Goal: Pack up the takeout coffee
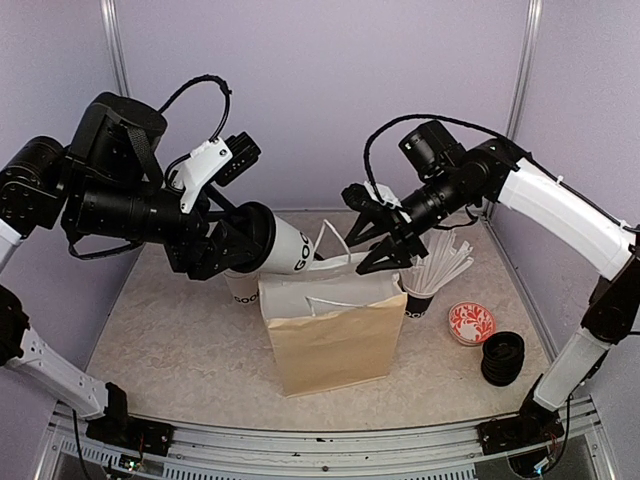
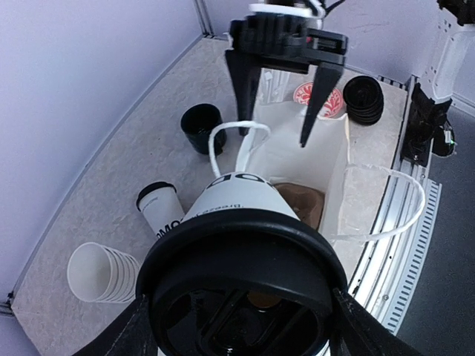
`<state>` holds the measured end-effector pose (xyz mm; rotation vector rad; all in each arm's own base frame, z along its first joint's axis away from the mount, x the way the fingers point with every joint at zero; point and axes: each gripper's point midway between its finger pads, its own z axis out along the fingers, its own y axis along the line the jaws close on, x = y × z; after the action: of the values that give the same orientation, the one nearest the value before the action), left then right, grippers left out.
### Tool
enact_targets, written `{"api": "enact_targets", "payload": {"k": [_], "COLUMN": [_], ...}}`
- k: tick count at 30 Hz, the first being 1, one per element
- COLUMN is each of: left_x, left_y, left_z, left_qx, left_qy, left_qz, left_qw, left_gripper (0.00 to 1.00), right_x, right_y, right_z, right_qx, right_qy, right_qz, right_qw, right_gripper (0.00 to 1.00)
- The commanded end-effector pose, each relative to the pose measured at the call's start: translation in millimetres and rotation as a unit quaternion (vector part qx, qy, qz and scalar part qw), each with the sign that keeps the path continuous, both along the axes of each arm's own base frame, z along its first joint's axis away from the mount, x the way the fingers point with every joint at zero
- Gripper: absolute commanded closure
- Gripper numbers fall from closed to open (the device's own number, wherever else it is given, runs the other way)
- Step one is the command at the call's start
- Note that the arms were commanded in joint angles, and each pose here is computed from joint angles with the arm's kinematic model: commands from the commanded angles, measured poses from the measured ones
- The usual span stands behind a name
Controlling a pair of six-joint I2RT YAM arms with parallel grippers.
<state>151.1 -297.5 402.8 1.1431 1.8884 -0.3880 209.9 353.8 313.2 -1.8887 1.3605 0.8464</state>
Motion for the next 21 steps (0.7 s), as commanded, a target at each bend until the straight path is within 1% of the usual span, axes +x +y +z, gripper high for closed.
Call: {"api": "enact_targets", "payload": {"k": [1, 2, 3, 4, 6, 7, 9, 16, 21], "left_x": [-13, -14, -13, -14, -15, -15, -15, -21, -18], "left_y": [-29, -33, -37, -40, -46, -48, -51, -64, -70], "left_z": [-3, -9, -15, -19, -28, -33, -40, -55, -80], "left_qx": [-0.003, 0.006, 0.013, 0.022, 0.035, 0.043, 0.058, 0.080, 0.132], "left_qy": [0.005, 0.008, 0.012, 0.010, 0.016, 0.020, 0.023, 0.021, 0.033], "left_qz": [-0.040, -0.041, -0.043, -0.052, -0.060, -0.062, -0.065, -0.109, -0.109], "left_qw": [0.999, 0.999, 0.999, 0.998, 0.997, 0.997, 0.996, 0.991, 0.985], "left_gripper": [0.38, 0.37, 0.38, 0.38, 0.38, 0.38, 0.38, 0.37, 0.39], "right_x": [9, 11, 14, 16, 18, 17, 13, -7, -20], "right_y": [16, 19, 22, 24, 28, 28, 29, 20, 12], "right_z": [7, 10, 10, 12, 15, 17, 21, 32, 35], "right_qx": [0.007, 0.010, 0.012, 0.014, 0.020, 0.022, 0.029, 0.050, 0.057], "right_qy": [0.006, 0.006, 0.008, 0.011, 0.019, 0.023, 0.029, 0.043, 0.047], "right_qz": [-0.020, -0.022, -0.026, -0.030, -0.032, -0.032, -0.026, -0.004, -0.002], "right_qw": [1.000, 1.000, 1.000, 0.999, 0.999, 0.999, 0.999, 0.998, 0.997], "right_gripper": [0.46, 0.50, 0.55, 0.63, 0.85, 0.92, 1.00, 1.00, 1.00]}}
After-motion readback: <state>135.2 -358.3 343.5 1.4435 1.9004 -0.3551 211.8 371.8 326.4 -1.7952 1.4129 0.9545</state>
